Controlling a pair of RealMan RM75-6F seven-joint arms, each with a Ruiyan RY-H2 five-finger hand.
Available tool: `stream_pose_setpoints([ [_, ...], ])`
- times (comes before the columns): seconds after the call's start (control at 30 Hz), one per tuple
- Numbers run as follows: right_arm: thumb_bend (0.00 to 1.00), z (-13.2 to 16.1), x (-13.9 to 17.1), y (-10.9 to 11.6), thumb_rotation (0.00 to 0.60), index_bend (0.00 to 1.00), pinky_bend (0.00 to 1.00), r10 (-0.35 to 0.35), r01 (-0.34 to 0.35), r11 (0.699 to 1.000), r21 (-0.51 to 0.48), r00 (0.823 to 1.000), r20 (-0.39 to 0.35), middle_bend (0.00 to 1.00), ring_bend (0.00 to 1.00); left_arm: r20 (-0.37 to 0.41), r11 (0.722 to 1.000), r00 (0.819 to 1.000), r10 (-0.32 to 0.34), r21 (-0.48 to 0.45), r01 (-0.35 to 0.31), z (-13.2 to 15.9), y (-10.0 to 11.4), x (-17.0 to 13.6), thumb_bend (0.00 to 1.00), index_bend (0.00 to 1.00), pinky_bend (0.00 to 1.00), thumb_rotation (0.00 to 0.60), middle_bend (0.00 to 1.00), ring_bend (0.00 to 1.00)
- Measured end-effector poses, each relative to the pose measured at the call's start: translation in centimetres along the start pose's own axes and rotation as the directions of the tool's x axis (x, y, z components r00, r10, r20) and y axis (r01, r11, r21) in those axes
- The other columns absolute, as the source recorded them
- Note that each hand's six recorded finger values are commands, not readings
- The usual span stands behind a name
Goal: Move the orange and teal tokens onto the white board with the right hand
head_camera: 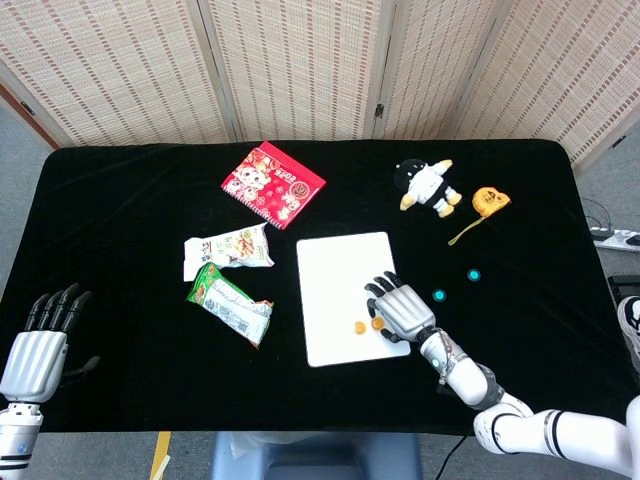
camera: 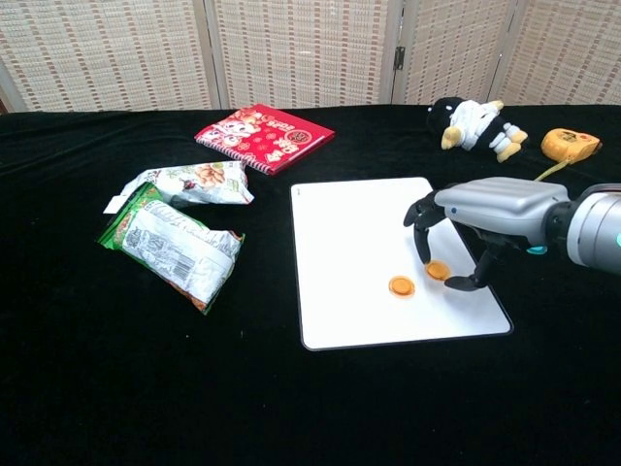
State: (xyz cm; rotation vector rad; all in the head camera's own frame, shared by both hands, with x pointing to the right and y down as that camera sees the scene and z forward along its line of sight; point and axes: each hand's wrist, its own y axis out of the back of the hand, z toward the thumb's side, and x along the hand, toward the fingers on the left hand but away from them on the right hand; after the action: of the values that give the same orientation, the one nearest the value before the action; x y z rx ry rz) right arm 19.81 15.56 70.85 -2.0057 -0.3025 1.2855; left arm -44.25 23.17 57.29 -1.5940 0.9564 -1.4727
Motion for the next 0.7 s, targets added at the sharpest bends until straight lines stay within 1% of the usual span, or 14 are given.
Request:
stream_pose_setpoints([
  [0.4, 0.37, 0.42, -0.47, -0.50, 0.600, 0.49, 0.00, 0.006, -0.006, 1.000, 0.023, 1.000, -0.003, 0.18, 0.08, -0.008, 1.000, 1.000, -0.005, 0.000, 0.005, -0.24, -0.14, -0.11, 0.22, 0.00, 0.00, 0.600, 0.02, 0.05],
  [0.57, 0.37, 0.57, -0.50, -0.76, 0.600, 0.43, 0.00, 0.014, -0.014, 1.000, 0.027, 1.000, -0.006, 0.18, 0.07, -0.013, 1.000, 1.000, -0.003, -0.002, 0.003, -0.42, -0.15, -0.13, 0.22, 0.00, 0.00, 0.600, 0.01, 0.05],
  [0.7, 0.37, 0.62, -0.45, -0.82, 0.600, 0.32, 0.00, 0.017, -0.016, 1.000, 0.026, 1.000, -0.008, 0.17, 0.07, -0.015, 1.000, 1.000, -0.003, -0.001, 0.003, -0.51, -0.22, -0.13, 0.22, 0.00, 0.00, 0.600, 0.01, 0.05],
])
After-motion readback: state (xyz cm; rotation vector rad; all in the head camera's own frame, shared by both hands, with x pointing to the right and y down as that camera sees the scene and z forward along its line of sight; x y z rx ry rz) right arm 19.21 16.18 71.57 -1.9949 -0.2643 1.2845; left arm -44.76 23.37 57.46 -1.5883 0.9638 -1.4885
